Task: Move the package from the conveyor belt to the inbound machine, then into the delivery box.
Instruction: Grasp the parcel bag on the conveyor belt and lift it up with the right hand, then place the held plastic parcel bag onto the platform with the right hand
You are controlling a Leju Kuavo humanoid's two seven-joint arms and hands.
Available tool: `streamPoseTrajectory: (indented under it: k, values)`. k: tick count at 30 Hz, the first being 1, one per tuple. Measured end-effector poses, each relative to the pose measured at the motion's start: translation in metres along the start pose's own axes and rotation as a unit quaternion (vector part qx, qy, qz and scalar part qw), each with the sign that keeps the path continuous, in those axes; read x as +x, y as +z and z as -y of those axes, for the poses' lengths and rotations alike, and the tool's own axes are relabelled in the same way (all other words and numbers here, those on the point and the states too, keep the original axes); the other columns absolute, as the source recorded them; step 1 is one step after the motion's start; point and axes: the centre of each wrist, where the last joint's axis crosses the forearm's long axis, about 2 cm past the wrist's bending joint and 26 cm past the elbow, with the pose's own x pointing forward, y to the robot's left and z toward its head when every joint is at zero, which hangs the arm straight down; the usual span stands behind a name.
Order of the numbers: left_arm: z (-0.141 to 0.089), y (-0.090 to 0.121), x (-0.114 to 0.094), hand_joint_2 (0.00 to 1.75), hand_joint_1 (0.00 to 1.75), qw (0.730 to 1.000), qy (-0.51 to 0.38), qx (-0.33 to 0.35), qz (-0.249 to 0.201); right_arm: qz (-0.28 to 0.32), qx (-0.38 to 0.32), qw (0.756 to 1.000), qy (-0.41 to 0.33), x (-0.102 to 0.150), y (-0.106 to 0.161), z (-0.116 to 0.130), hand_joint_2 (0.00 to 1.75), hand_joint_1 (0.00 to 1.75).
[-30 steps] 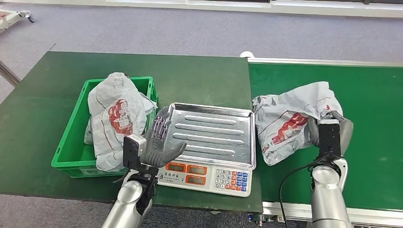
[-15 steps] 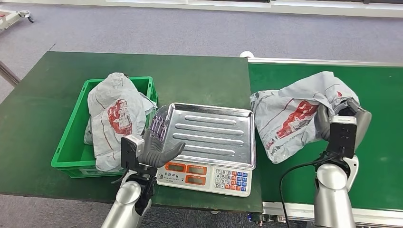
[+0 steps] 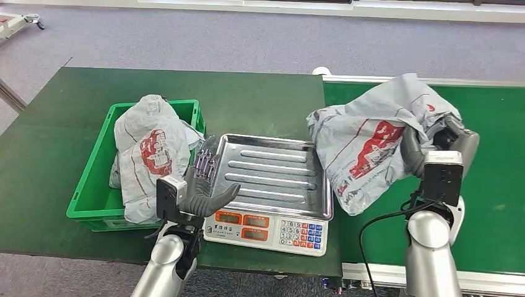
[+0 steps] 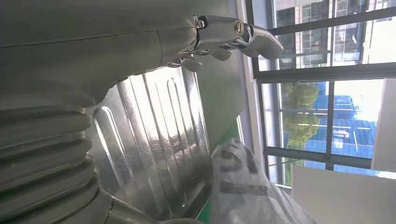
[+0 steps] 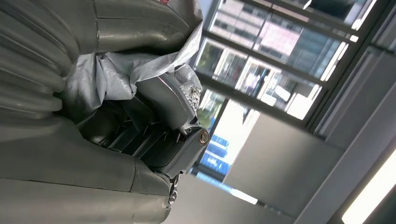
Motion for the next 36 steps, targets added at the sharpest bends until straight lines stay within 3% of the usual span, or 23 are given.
streamPoseTrajectory:
  k: [10,21,30,34,36]
  values:
    - [-0.001,-0.002,0.001,1.75,0.0,1.0,0.0,0.002,0.002,0.009,0.021,1.0,-0.017,0.008,0.003,-0.014,1.75,1.75]
    - [-0.001,-0.003,0.003,1.75,0.0,1.0,0.0,0.01,0.005,0.008,0.16,0.974,-0.161,0.057,0.044,-0.109,1.75,1.75]
    - [-0.004,0.0,0.004,1.75,0.0,1.0,-0.001,0.015,0.007,-0.009,0.198,0.959,-0.204,0.067,0.064,-0.129,1.75,1.75]
    - [-0.004,0.001,0.003,1.75,0.0,1.0,-0.001,0.015,0.006,-0.022,0.215,0.953,-0.211,0.07,0.074,-0.131,1.75,0.06]
    - [-0.004,0.001,0.003,1.75,0.0,1.0,-0.001,0.015,0.006,-0.033,0.225,0.949,-0.218,0.07,0.078,-0.132,1.75,0.0]
